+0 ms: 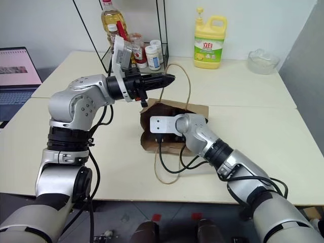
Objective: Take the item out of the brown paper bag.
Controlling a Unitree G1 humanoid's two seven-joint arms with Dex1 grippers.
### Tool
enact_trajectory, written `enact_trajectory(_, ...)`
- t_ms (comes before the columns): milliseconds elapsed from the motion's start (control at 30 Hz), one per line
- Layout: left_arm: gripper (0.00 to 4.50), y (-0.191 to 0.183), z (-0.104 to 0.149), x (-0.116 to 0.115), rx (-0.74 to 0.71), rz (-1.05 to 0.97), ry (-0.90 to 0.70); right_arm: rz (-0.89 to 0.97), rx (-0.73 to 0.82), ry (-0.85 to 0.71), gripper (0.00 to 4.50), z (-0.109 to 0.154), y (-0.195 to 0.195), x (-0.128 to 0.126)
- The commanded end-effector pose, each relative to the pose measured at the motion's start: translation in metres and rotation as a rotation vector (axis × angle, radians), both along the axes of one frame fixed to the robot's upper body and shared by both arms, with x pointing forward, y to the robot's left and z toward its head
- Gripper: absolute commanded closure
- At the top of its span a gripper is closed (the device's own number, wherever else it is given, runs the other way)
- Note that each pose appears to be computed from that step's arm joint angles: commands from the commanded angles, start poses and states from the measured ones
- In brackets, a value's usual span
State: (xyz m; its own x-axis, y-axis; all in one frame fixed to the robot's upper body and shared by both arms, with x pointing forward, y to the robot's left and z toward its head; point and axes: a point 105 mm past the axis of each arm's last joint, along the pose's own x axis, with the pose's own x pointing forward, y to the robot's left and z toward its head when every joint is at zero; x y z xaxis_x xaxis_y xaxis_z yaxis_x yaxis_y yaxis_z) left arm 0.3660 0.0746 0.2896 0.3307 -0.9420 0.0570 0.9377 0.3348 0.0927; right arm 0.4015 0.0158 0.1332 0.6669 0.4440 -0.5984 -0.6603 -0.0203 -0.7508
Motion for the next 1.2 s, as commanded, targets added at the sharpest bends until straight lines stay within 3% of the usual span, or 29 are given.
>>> enact_trajectory(33,4.50,0.000,0.018,-0.007,-0.034,-0.008,-0.076,-0.025,-0.043,0.027,1.69,-0.010,-0.009,0.005)
enact_trajectory(167,4.50,0.002,0.016,-0.006,-0.032,0.003,-0.076,-0.019,-0.026,0.031,1.83,-0.010,-0.008,0.006)
enact_trajectory(367,4.50,0.007,0.014,-0.001,-0.024,0.035,-0.082,0.051,0.051,-0.040,1.83,0.009,0.002,-0.001)
enact_trajectory(533,4.50,0.011,0.012,0.004,-0.017,0.061,-0.085,0.116,0.122,-0.078,1.83,0.031,0.000,-0.015)
enact_trajectory(800,4.50,0.010,0.010,0.008,-0.009,0.067,-0.092,0.142,0.178,-0.097,1.88,0.044,-0.001,-0.027)
enact_trajectory(1200,4.50,0.010,0.010,0.011,-0.015,0.078,-0.093,0.250,0.389,-0.041,2.09,0.076,-0.011,-0.065)
